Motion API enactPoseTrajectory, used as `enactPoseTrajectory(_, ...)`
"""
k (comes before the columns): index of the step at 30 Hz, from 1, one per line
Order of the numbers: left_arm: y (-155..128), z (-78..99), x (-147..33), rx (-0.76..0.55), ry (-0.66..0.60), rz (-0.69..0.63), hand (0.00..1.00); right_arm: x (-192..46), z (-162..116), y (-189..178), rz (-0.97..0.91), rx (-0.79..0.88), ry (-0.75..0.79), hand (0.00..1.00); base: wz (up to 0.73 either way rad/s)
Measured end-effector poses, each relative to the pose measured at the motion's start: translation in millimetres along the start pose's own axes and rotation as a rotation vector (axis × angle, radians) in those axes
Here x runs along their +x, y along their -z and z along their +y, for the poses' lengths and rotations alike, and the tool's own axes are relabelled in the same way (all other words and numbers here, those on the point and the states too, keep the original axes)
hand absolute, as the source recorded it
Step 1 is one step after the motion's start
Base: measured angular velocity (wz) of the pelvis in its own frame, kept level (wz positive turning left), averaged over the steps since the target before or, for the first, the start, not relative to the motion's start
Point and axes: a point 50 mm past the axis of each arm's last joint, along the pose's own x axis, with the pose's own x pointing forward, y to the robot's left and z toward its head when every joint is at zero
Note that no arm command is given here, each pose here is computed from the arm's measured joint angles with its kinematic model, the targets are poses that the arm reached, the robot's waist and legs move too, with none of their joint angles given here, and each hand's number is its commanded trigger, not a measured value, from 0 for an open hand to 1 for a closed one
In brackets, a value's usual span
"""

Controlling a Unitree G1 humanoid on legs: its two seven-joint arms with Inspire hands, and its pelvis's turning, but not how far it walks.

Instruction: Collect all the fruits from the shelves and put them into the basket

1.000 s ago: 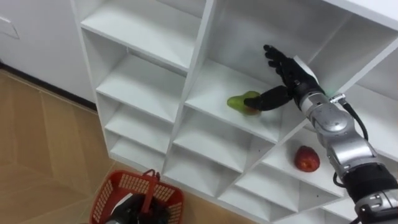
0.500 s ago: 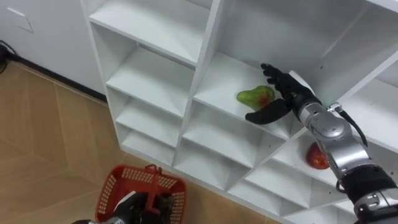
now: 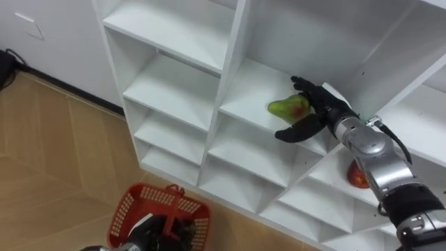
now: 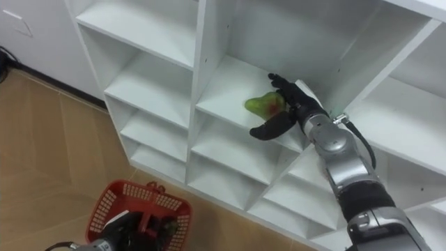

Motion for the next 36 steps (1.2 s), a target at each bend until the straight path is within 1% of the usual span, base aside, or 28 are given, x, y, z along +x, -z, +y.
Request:
enactPoseTrajectory(15, 1.9, 6.7, -2.1, 0.021, -0.017, 0.009, 1.00, 4.6, -7.0, -0.2, 0.039, -0.108, 0.037, 0.00, 0.02)
enactPoseTrajectory(31, 0.4, 6.3, -1.5, 0.036, -0.011, 0.008, 1.00, 5.8, -9.9, -4.4, 0.027, -0.115, 0.070, 0.00, 0.00)
enactPoseTrajectory(36, -4.7, 6.1, 0.2, 0.050, -0.006, -0.003, 1.00, 5.8, -10.1, -4.2, 0.027, -0.112, 0.075, 0.00, 0.00)
